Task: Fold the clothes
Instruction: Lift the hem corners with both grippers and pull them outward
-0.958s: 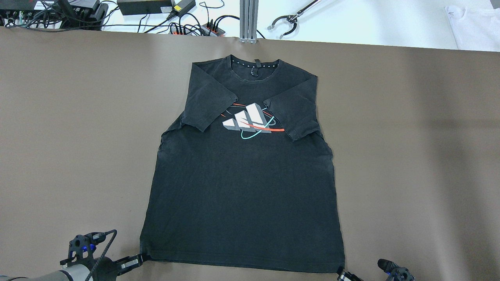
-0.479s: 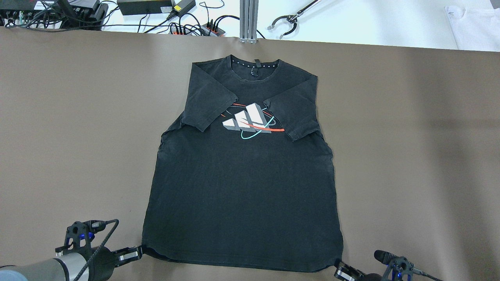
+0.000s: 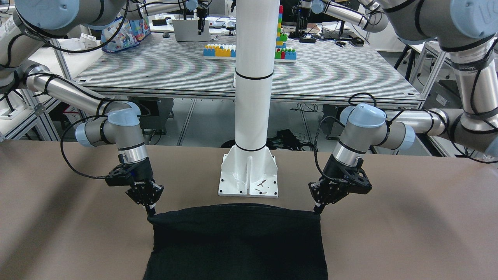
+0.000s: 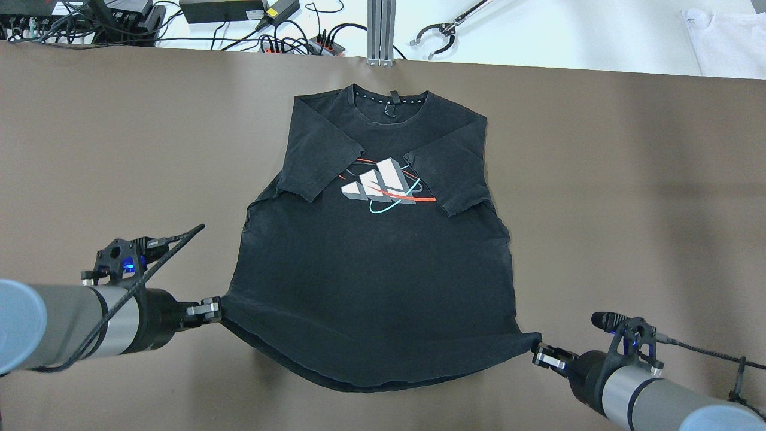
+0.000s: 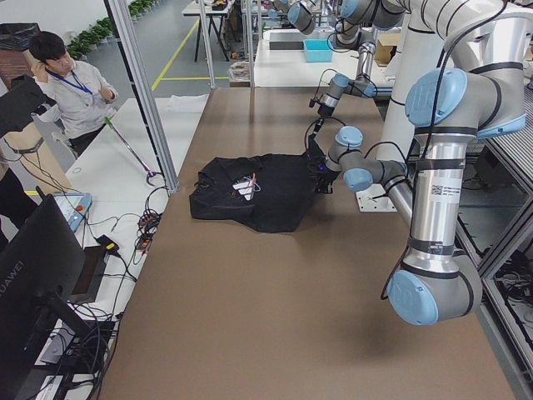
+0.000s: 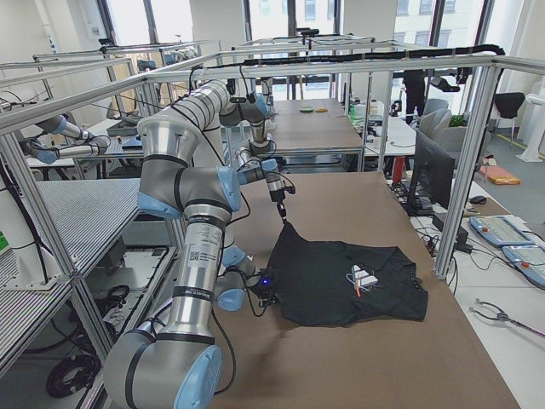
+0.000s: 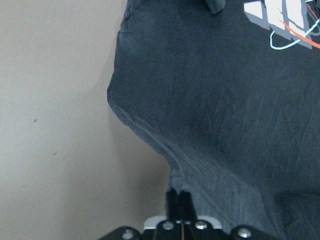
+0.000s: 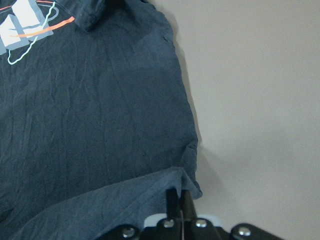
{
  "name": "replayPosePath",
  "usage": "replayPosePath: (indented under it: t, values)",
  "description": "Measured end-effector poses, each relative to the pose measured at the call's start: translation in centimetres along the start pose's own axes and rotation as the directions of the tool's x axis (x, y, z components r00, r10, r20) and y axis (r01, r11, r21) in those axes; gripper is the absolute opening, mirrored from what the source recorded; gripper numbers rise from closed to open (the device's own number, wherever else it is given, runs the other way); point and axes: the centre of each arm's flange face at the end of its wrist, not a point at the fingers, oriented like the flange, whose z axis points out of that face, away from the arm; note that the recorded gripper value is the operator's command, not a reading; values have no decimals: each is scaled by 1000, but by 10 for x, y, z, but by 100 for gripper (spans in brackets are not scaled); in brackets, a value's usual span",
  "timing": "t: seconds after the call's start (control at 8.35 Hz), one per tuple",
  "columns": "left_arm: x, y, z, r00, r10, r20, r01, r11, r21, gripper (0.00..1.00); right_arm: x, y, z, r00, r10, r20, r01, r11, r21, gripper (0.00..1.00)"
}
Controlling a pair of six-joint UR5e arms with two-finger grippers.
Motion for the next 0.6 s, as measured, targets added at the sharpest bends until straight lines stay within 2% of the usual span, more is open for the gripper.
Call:
replayPosePath:
  t: [0.24,0.36,0.48,0.6]
  values:
    - [20,-30,-26,998,64,16,-63,996,-64,0,-27,-33,-7,1000,-21,-14,21,999,-50,0]
    - [23,-32,-35,997,80,5,-79,990,-114,0,-43,-35,-19,999,-40,-19,38,995,-92,0]
    - [23,-28,-45,996,89,-13,-90,982,-166,0,-52,-22,-32,997,-80,-13,77,985,-155,0]
    - [18,-17,-53,994,100,-31,-105,968,-228,0,-57,3,-42,992,-126,0,123,966,-229,0]
